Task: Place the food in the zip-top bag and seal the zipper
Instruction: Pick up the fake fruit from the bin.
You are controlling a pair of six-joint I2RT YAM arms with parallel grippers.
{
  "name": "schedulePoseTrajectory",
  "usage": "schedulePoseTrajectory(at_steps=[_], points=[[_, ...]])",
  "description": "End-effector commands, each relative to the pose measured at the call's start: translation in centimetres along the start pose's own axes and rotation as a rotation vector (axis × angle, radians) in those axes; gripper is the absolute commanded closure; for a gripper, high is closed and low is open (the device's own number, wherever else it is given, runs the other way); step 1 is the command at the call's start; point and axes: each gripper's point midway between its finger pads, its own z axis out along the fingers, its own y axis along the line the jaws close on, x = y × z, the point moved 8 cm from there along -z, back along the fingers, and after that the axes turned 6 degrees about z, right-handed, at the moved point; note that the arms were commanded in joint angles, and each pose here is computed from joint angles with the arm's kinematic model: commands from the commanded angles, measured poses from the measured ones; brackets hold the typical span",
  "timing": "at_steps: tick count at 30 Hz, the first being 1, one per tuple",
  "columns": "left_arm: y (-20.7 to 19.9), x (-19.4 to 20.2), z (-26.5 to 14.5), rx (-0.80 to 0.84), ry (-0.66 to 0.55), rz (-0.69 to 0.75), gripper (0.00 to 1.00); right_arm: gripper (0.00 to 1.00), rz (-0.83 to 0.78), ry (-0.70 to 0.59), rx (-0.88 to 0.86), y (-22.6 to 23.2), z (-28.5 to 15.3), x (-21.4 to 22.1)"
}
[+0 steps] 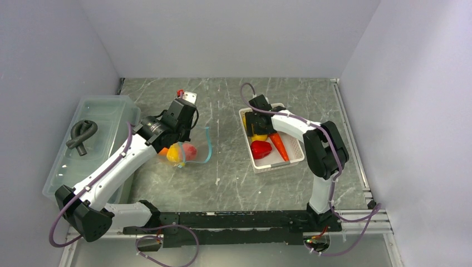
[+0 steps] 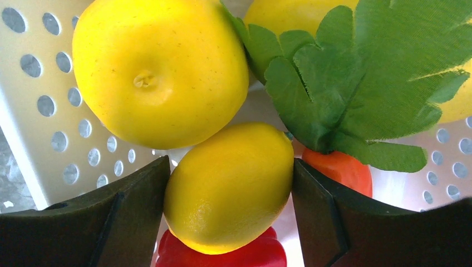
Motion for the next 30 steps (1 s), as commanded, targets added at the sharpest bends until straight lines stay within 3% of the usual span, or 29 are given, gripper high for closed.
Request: schedulePoseTrajectory(at_steps=[1,7,17,30], points=[[0.2,-0.4,0.0,-0.006,-0.027,-0.007,1.00,0.33,0.005,-0.029,0.019,-0.2,-1.1,-0.8],[0.2,-0.4,0.0,-0.006,-0.028,-0.008,1.00,0.44,0.020,-0.091,0.007,-0.3,-3.3,-1.9],[0.2,-0.4,-0.1,-0.007,-0.028,-0.008,1.00,0.47,0.037,-0.196,-0.053,0.0,-8.3,-3.2],[0.2,-0.4,0.0,-0.009,-0.027,-0.008,1.00,0.47,-0.022,-0.327,-0.394,3.9,-16.2,-2.6]])
